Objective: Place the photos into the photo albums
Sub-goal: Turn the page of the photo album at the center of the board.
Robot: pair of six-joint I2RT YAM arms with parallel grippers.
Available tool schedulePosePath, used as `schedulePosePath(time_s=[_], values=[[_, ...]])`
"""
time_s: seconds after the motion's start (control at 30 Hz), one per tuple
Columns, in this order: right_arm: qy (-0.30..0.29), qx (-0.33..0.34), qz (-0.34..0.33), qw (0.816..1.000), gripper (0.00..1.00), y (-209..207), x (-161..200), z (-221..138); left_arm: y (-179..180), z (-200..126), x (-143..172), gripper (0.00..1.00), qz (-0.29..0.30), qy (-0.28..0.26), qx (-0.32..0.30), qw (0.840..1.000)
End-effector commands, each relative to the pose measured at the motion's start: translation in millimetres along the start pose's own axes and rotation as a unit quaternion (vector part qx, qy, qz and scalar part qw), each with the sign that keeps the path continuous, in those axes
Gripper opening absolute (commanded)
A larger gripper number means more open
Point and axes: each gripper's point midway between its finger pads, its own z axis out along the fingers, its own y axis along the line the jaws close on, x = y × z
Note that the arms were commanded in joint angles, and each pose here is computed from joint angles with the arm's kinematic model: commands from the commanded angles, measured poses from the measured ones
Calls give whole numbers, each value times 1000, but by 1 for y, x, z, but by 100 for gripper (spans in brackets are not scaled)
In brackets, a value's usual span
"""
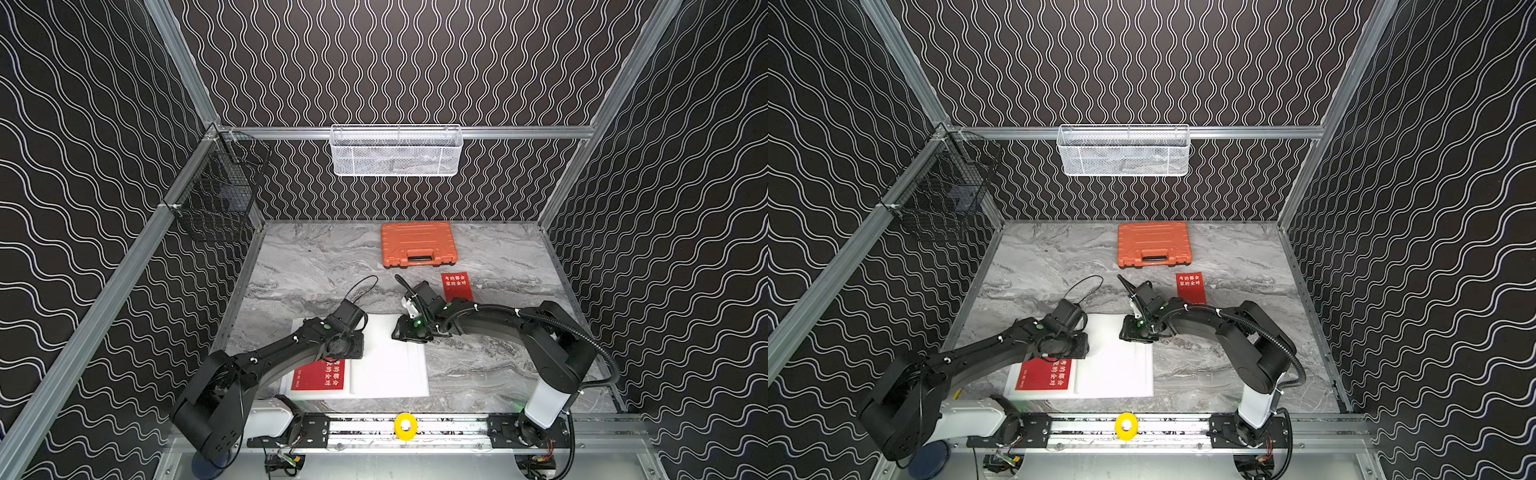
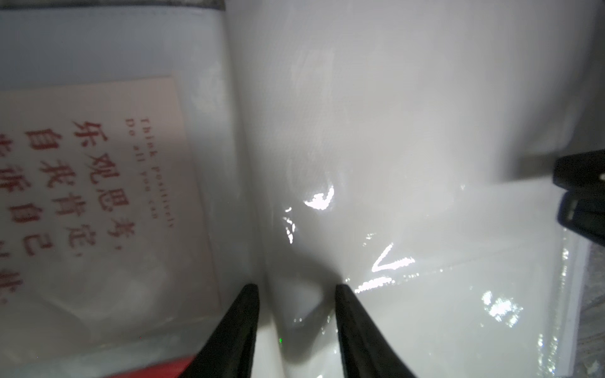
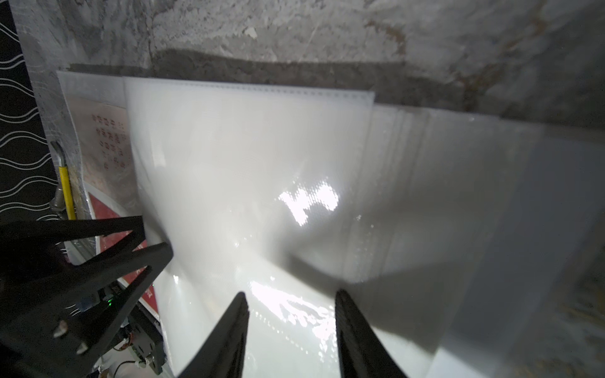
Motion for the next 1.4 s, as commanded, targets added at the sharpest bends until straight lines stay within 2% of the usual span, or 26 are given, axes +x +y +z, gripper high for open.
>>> schedulePosePath(time_s=[0.0,0.13,0.53,0.73,0.87,0.97,1.1,1.37], values=[[-3,11,-1,1000,46,-3,-1,1,23,-3,6,42,14,10,-59,998],[-3,9,-1,1000,46,-2,-1,0,27,-6,6,42,16,7,-69,997],[27,-21,-13,999,46,14,10,15,20,-6,6,42,11,4,-44,999],[28,-73,-21,997,42,36,11,11,17,-14,1,42,10,-9,-36,999],[27,-111,-32,993,21,53,9,3,14,-36,-16,42,6,-43,-32,999],[28,-139,-44,989,12,68,9,-5,18,-56,-34,42,-10,-68,-22,997],[29,-173,-73,982,8,97,11,-18,32,-81,-58,42,-48,-97,-3,994],[41,-243,-105,963,9,162,7,-20,53,-132,-100,42,-88,-158,9,984]])
